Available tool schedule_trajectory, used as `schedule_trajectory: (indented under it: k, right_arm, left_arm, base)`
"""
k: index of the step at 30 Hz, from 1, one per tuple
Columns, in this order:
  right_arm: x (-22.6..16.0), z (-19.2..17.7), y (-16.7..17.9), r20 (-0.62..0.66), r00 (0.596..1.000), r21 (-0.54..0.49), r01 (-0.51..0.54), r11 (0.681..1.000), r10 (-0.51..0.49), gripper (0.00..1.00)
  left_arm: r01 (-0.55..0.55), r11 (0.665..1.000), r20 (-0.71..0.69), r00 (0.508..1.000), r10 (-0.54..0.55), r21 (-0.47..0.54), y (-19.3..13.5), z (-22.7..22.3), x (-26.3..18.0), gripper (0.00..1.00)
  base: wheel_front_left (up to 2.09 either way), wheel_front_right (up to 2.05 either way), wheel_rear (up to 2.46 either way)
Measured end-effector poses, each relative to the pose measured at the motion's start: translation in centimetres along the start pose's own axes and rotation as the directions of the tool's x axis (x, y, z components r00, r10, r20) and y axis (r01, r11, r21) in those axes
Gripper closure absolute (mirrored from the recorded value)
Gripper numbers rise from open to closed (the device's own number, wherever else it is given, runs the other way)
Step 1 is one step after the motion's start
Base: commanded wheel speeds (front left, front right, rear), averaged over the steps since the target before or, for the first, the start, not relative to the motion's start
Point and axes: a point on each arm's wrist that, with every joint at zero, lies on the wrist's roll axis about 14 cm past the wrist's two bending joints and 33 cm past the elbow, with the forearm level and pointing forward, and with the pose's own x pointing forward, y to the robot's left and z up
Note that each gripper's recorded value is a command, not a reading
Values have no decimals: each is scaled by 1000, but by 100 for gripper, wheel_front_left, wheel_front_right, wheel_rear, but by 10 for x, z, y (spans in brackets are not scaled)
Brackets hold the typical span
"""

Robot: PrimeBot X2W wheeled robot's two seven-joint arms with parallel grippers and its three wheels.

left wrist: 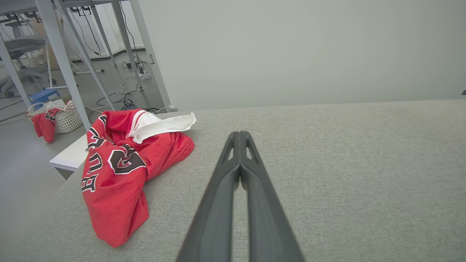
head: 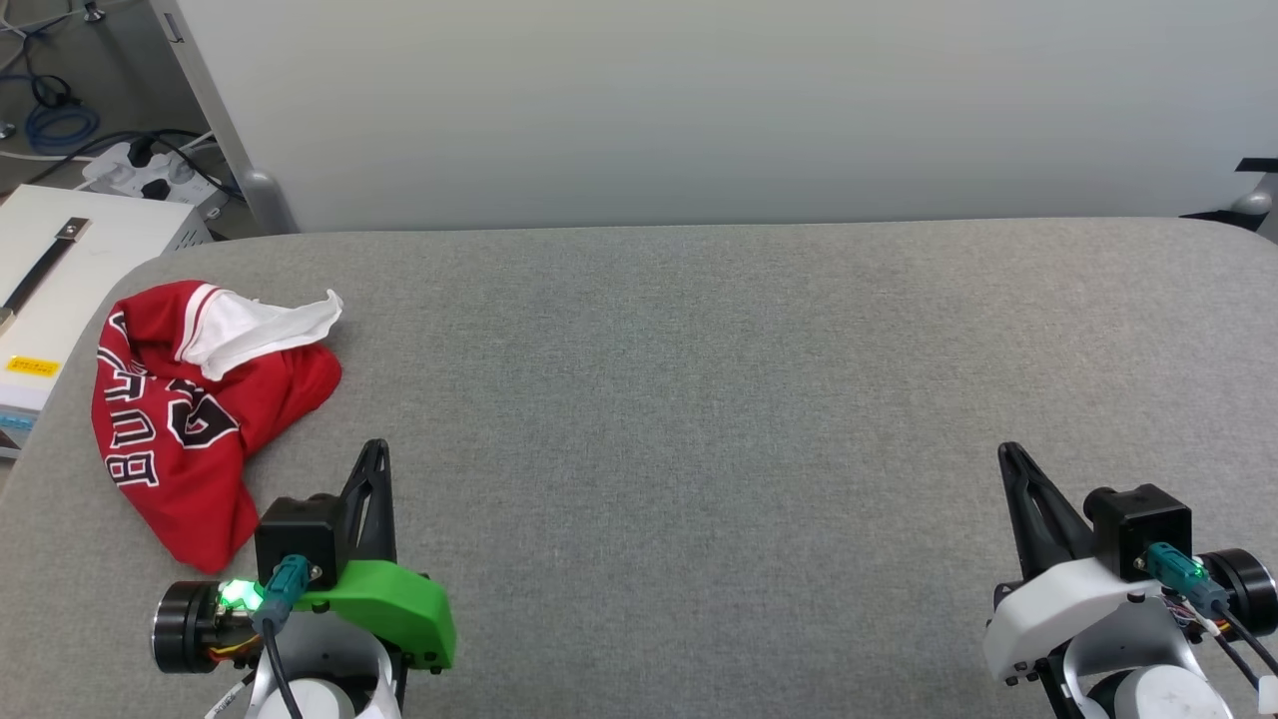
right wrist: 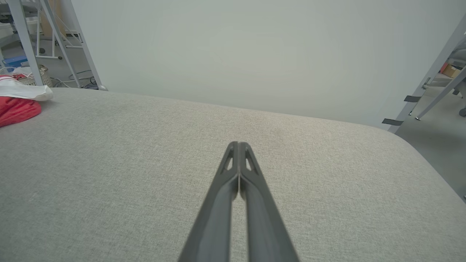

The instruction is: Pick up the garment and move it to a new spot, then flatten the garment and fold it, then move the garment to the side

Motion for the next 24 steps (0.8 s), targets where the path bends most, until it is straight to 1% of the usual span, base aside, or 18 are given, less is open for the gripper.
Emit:
schedule_trajectory:
  k: [8,9,24]
  right_arm:
    - [0,0,0,0,1000,0,0,1000,0,100]
    - [0,0,0,0,1000,1,0,1000,0,0]
    - [0,0,-2,9,1000,11,7,1000,-7,0]
  left_arm:
    - [0,1000,0,1000,0,0,0,0,0,100]
    - [0,1000,0,1000,0,0,0,0,0,0]
    - [1,1000,-1,1000,-1,-21,0,-3,0,0]
  base:
    - [0,0,0]
    - [0,0,0]
    - [0,0,0]
